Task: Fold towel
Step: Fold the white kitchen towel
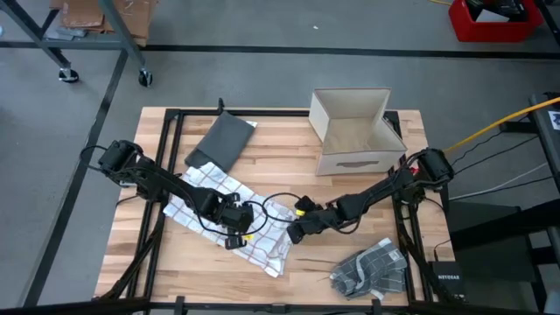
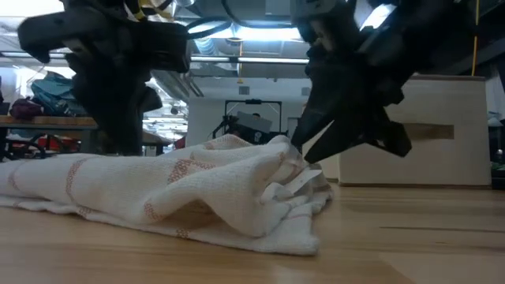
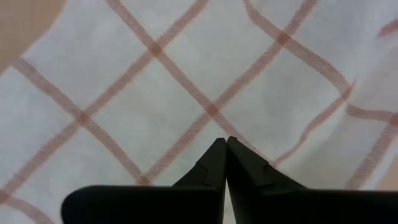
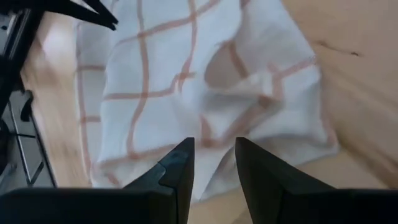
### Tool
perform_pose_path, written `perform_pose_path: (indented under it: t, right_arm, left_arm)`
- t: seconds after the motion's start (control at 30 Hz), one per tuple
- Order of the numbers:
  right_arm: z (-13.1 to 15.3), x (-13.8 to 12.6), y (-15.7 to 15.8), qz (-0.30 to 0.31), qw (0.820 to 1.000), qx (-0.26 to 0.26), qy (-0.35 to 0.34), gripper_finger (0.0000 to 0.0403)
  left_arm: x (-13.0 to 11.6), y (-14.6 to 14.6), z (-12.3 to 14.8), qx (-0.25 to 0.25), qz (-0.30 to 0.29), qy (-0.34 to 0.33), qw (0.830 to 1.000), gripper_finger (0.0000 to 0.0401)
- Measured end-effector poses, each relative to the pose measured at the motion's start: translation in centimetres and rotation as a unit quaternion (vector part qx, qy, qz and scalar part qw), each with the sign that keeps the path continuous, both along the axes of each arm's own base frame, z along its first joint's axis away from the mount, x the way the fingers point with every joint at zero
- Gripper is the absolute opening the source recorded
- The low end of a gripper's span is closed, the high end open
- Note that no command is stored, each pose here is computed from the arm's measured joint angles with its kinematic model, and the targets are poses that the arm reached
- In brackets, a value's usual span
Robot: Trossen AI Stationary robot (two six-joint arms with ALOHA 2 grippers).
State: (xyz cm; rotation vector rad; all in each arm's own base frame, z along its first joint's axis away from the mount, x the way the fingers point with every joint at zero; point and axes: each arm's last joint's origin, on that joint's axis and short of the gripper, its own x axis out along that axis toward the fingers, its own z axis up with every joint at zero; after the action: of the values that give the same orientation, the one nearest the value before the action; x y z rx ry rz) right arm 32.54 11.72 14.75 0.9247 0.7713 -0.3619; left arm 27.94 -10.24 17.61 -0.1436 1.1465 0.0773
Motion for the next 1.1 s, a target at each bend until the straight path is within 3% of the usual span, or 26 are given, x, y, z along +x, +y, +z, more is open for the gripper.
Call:
perform_pose_path:
  t: [0.5, 0.8, 1.1]
  right_arm:
    - [-1.2, 0.8, -2.5, -0.033, 0.999, 0.014, 0.029, 0.012]
    - [-2.5, 1.5, -2.3, -0.02, 0.999, 0.033, 0.022, 0.0115]
    - [-1.7, 1.3, -2.3, 0.013, 0.999, 0.027, 0.021, 0.0009]
  left_arm:
    - [0.2, 0.8, 0.0, 0.019, -0.027, 0.001, 0.999, 0.0003]
    - [0.1, 0.8, -0.2, 0.029, -0.04, 0.002, 0.999, 0.0001]
    - [-1.9, 1.5, -2.8, 0.025, 0.012, 0.05, 0.998, 0.0001]
